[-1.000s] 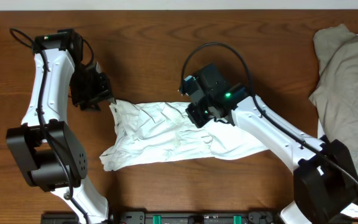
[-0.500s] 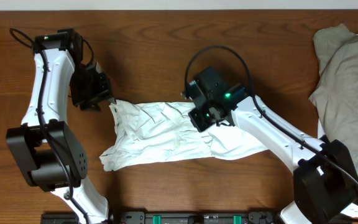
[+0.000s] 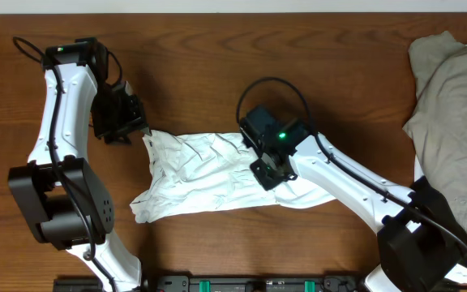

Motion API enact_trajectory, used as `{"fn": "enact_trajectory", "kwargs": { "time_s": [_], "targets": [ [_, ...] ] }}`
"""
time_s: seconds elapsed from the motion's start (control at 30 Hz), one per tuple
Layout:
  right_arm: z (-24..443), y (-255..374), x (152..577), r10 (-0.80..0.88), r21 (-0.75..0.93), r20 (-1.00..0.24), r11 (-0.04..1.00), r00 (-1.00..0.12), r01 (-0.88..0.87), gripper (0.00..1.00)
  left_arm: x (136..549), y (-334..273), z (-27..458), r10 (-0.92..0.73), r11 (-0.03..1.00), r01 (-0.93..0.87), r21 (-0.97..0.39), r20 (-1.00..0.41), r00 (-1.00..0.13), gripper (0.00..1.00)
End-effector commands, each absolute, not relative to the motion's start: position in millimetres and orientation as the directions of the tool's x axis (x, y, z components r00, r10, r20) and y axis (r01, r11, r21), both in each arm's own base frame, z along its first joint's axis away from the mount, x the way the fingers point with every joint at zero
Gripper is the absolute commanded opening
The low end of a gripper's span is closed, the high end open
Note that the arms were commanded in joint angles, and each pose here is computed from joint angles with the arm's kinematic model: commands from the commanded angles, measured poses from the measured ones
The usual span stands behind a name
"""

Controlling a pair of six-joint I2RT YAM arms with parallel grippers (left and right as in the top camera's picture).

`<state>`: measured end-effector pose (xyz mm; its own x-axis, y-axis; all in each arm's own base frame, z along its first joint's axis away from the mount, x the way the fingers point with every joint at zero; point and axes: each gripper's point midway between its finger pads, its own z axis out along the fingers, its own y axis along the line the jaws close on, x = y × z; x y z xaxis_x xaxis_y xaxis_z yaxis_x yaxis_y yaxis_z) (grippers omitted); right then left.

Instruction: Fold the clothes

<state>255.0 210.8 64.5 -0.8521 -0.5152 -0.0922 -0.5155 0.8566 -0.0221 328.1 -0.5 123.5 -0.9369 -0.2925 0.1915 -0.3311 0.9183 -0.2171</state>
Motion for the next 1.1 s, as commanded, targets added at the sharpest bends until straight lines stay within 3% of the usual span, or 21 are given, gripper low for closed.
{"fn": "enact_trajectory", "kwargs": {
  "time_s": [0.0,0.13,0.33,0.4,0.47,0.5,0.67,0.93,1.07],
  "targets": [
    [59.2,195.0,257.8,-0.445,-0.103,-0.092,0.894,-0.891,-0.436,0.18,326.5,0.2,123.1,-0.296,0.917,-0.336,-0.213,0.199,-0.934,0.52],
    [45.3,192.3,247.0,-0.446,-0.081,-0.062,0.894,-0.893,-0.441,0.25,326.3,0.2,123.1,-0.296,0.918,-0.336,-0.212,0.2,-0.934,0.52],
    [25.4,193.1,235.2,-0.439,-0.036,-0.047,0.898,-0.897,-0.438,0.25,326.5,0.2,123.1,-0.296,0.917,-0.336,-0.213,0.199,-0.934,0.52],
    [21.4,192.4,234.6,-0.44,-0.036,-0.051,0.898,-0.897,-0.438,0.19,326.4,0.2,123.1,-0.296,0.917,-0.336,-0.213,0.2,-0.934,0.52],
    [18.4,193.3,235.7,-0.439,-0.032,-0.063,0.899,-0.896,-0.438,0.04,326.4,0.2,123.1,-0.296,0.918,-0.336,-0.212,0.2,-0.934,0.52],
    [18.2,194.1,236.6,-0.439,-0.031,-0.068,0.898,-0.896,-0.438,0.01,326.4,0.1,123.1,-0.296,0.918,-0.336,-0.213,0.2,-0.934,0.52],
    [22.4,216.1,244.7,-0.471,0.044,-0.131,0.876,-0.872,-0.48,0.01,326.4,0.1,123.1,-0.296,0.918,-0.336,-0.213,0.2,-0.934,0.52],
    [63.2,280.8,264.9,-0.575,0.204,-0.324,0.733,-0.751,-0.649,0.02,326.5,0.2,123.1,-0.296,0.917,-0.336,-0.213,0.199,-0.934,0.52],
    [62.6,282.9,263.9,-0.583,0.202,-0.325,0.727,-0.745,-0.657,0.03,326.5,0.2,123.1,-0.296,0.917,-0.336,-0.213,0.199,-0.934,0.52]
  ]
}}
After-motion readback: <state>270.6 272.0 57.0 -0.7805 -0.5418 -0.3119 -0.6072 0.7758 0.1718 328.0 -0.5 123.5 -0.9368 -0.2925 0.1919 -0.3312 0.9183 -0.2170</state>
